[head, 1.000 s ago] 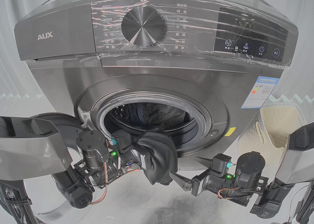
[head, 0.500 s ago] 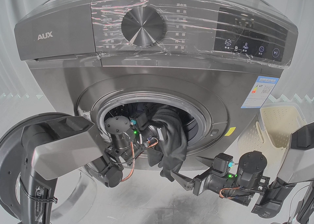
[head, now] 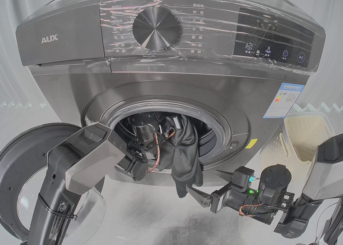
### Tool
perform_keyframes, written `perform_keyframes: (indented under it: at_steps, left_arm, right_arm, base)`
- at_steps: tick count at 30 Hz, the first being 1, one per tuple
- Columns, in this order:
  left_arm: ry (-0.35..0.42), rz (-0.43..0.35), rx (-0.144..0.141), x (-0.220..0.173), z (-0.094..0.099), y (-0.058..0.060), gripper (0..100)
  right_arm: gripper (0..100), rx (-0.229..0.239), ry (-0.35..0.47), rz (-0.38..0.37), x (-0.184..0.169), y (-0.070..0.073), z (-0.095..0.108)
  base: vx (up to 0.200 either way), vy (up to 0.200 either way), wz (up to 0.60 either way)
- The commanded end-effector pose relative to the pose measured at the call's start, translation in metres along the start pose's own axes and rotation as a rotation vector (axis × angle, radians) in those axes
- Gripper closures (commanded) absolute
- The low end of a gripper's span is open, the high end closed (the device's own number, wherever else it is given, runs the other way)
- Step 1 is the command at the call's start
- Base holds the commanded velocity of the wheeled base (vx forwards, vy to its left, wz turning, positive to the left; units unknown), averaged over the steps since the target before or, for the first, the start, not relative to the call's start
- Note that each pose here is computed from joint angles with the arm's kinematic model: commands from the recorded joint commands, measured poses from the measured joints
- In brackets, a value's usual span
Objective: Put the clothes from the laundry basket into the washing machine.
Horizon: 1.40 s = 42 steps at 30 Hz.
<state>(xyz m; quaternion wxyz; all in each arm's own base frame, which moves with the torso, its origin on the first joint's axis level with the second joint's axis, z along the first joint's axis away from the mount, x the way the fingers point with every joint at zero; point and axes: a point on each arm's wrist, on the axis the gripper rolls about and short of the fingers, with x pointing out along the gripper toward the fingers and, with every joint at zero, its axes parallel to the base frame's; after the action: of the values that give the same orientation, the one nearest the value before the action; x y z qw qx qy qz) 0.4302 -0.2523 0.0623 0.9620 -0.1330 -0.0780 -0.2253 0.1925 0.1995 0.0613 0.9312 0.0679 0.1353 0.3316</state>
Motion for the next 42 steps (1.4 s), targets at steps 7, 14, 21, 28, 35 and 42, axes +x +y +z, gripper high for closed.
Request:
perform_keyframes:
  at_steps: [7,14,21,28,35,42]
  left_arm:
    - [-0.04,0.139,-0.003,0.048,-0.006,0.027,100]
    - [0.024,0.161,-0.006,0.037,-0.013,0.031,0]
    - [0.144,0.177,-0.045,0.011,-0.004,0.023,0]
    - [0.28,0.163,-0.03,-0.02,0.002,0.009,0]
    - [0.427,0.041,-0.028,-0.049,-0.008,-0.018,0]
    - [0.509,0.003,-0.013,-0.056,-0.044,-0.029,0]
  right_arm:
    - [0,0.002,0.012,-0.006,0.001,-0.001,-0.003]
    - [0,0.001,0.021,0.0,0.001,0.0,-0.005]
    - [0,0.001,0.019,0.0,0.001,0.001,-0.005]
    - [0,0.001,0.019,-0.001,0.002,0.0,-0.005]
    - [0,0.001,0.021,-0.002,0.002,0.0,-0.005]
    - [0,0.0,0.021,0.001,0.002,0.001,-0.006]
  base:
    - [0.0,0.0,0.0]
    - [0.0,0.0,0.0]
    - [0.0,0.0,0.0]
    - [0.0,0.0,0.0]
    - [0.0,0.0,0.0]
    - [0.0,0.0,0.0]
